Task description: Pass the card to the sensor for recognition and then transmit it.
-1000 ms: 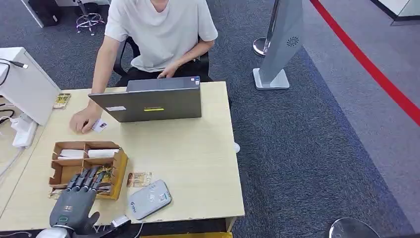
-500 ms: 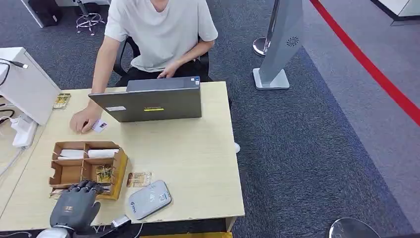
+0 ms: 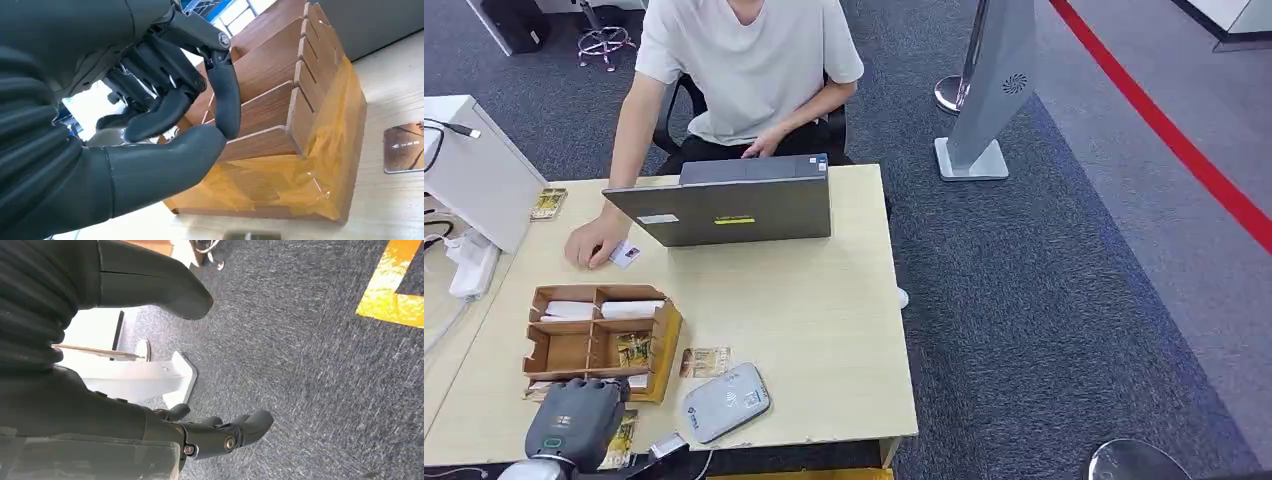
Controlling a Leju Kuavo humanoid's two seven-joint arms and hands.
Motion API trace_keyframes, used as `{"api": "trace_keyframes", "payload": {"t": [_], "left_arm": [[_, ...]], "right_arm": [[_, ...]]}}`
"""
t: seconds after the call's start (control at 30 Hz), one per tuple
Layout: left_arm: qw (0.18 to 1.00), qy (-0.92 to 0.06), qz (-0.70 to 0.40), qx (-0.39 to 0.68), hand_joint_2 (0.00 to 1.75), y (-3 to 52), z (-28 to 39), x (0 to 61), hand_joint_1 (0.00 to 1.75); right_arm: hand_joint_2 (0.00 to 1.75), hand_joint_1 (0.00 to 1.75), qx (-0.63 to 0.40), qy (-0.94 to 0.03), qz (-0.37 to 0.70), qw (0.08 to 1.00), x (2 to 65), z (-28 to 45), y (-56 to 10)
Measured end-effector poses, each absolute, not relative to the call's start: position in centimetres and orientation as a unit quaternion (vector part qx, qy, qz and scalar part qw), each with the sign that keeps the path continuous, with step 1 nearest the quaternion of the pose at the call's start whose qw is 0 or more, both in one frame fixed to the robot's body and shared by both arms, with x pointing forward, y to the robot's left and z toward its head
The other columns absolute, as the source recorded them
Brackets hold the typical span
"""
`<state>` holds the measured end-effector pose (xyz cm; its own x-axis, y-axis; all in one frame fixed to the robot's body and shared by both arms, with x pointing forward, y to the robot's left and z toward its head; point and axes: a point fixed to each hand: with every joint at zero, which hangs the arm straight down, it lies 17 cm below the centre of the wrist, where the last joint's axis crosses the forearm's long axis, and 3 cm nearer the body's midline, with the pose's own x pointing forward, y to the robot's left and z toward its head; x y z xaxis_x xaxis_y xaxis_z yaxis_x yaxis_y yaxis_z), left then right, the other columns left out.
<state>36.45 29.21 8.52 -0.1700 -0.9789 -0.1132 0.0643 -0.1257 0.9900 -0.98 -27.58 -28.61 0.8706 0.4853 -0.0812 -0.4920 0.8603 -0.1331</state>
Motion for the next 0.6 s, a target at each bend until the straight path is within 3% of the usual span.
{"api": "trace_keyframes", "payload": {"t": [0.6], "left_arm": [[0.444,-0.494,-0.587,0.464,1.75,29.00,8.54,36.44,1.75]], "right_arm": [[1.75,0.00,-0.076,0.022,0.254,0.964,-0.94,-28.61,-27.63]]}}
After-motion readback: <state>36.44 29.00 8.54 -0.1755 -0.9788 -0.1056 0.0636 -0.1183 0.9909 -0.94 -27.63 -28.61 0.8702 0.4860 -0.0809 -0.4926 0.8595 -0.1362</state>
